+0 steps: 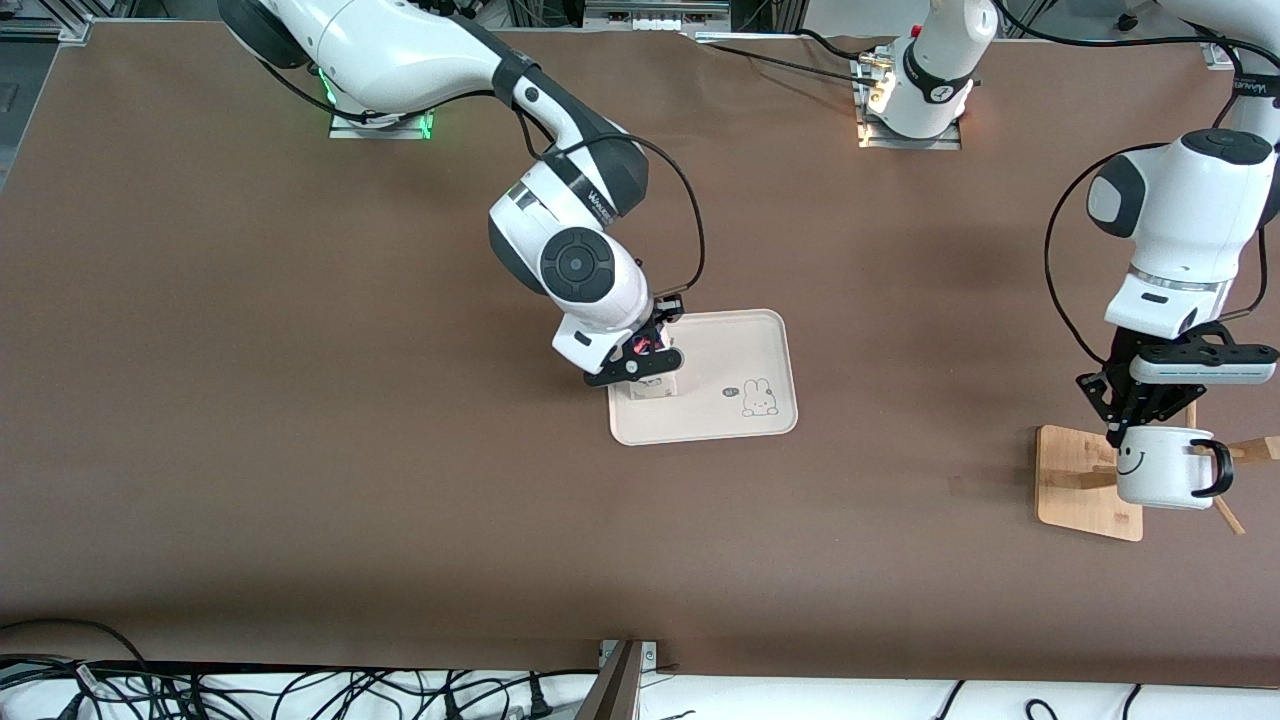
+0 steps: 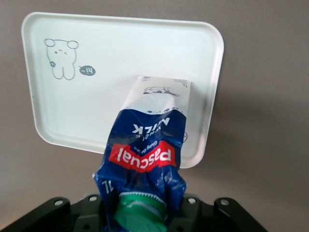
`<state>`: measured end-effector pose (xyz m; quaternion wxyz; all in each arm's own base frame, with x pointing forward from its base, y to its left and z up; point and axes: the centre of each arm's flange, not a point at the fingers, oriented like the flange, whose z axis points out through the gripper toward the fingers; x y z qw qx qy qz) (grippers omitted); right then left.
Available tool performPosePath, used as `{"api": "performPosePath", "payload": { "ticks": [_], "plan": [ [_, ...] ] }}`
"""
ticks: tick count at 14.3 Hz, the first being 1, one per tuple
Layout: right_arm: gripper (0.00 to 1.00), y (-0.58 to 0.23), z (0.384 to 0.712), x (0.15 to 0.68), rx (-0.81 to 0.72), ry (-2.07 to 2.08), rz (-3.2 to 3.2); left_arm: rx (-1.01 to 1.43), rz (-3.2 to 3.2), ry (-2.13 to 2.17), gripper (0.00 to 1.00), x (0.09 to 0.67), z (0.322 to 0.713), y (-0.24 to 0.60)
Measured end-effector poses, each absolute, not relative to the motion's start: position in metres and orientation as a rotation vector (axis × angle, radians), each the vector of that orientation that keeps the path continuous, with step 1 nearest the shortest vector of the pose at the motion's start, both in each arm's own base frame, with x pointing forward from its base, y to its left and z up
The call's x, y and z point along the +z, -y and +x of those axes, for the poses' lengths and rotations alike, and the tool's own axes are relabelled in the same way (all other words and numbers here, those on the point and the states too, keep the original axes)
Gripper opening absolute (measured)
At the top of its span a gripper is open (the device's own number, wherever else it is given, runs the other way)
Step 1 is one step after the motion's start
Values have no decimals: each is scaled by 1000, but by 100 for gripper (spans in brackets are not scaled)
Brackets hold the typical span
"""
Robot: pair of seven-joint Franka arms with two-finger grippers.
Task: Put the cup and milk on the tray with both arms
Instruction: 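Release the carton and lift the mug off the mug tree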
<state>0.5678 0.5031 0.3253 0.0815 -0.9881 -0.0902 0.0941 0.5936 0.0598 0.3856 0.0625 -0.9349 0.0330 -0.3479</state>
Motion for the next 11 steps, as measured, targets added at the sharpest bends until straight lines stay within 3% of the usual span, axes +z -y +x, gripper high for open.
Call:
{"api": "performPosePath", "payload": {
  "ticks": [4,9,11],
  "plan": [
    [55,-497,571,319,280,260,-2973,-1071,-2839,-147,8,389,596,-35],
    [99,-500,570,321,267,257,-2971,-1098,-2865,-182,8,394,598,2],
    [100,-504,568,327,258,212,-2971,-1016,-2899,-211,8,390,597,15]
  ]
}}
